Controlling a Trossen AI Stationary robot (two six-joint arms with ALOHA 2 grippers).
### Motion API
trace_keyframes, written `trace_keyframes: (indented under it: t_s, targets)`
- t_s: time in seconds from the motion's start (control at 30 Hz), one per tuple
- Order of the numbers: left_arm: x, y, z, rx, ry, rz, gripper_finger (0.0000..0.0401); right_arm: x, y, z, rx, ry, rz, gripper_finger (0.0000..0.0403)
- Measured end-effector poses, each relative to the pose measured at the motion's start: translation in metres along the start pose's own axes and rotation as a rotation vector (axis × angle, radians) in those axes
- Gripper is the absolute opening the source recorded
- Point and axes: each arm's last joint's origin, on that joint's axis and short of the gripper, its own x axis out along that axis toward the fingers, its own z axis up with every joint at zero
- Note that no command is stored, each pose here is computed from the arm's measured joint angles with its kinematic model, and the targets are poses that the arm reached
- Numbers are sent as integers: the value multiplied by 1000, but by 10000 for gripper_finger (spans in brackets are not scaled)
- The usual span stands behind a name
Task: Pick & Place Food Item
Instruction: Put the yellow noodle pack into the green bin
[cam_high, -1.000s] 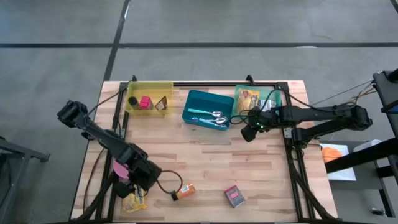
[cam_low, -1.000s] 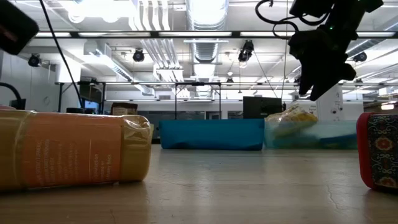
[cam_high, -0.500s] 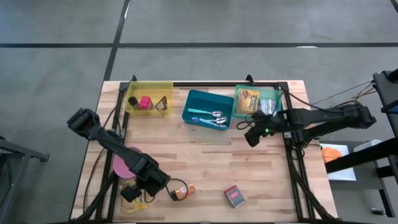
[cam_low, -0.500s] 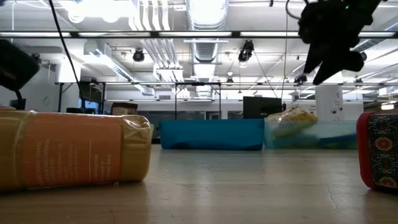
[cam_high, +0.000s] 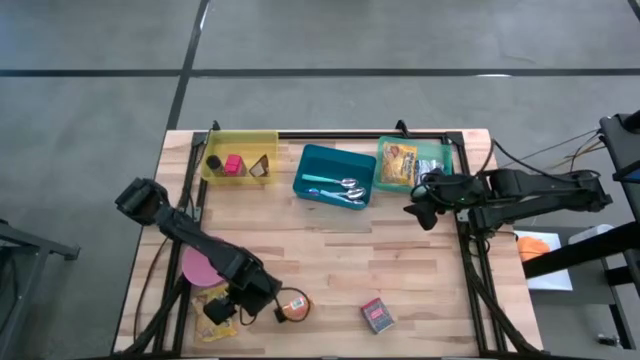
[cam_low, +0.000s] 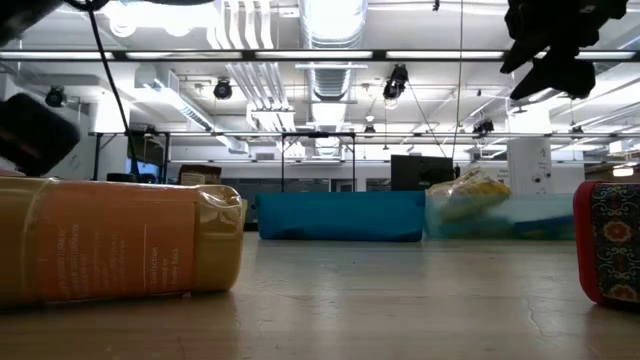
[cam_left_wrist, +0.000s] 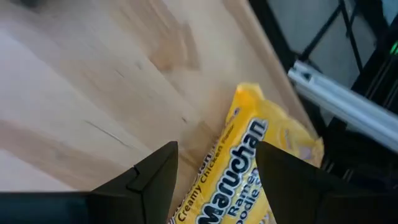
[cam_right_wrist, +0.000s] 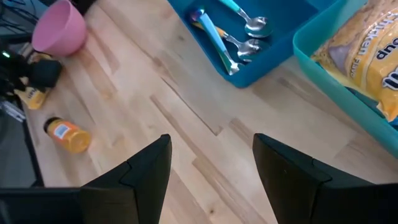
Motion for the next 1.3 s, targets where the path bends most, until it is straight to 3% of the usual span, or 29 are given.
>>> trace_keyframes:
  t_s: [0.33, 0.7, 1.03, 1.3]
  targets:
    - [24, 2, -2, 40, 111, -35, 222, -5, -2, 0, 14, -14, 20, 224]
    - [25, 0, -3, 140, 125, -44, 219, -5, -2, 0, 4, -10, 18, 224]
    - [31, 2, -13, 97, 151, -77, 144, -5, -2, 0, 4, -9, 19, 224]
    - [34, 2, -18, 66, 160, -116, 134, -5, -2, 0, -1, -6, 21, 224]
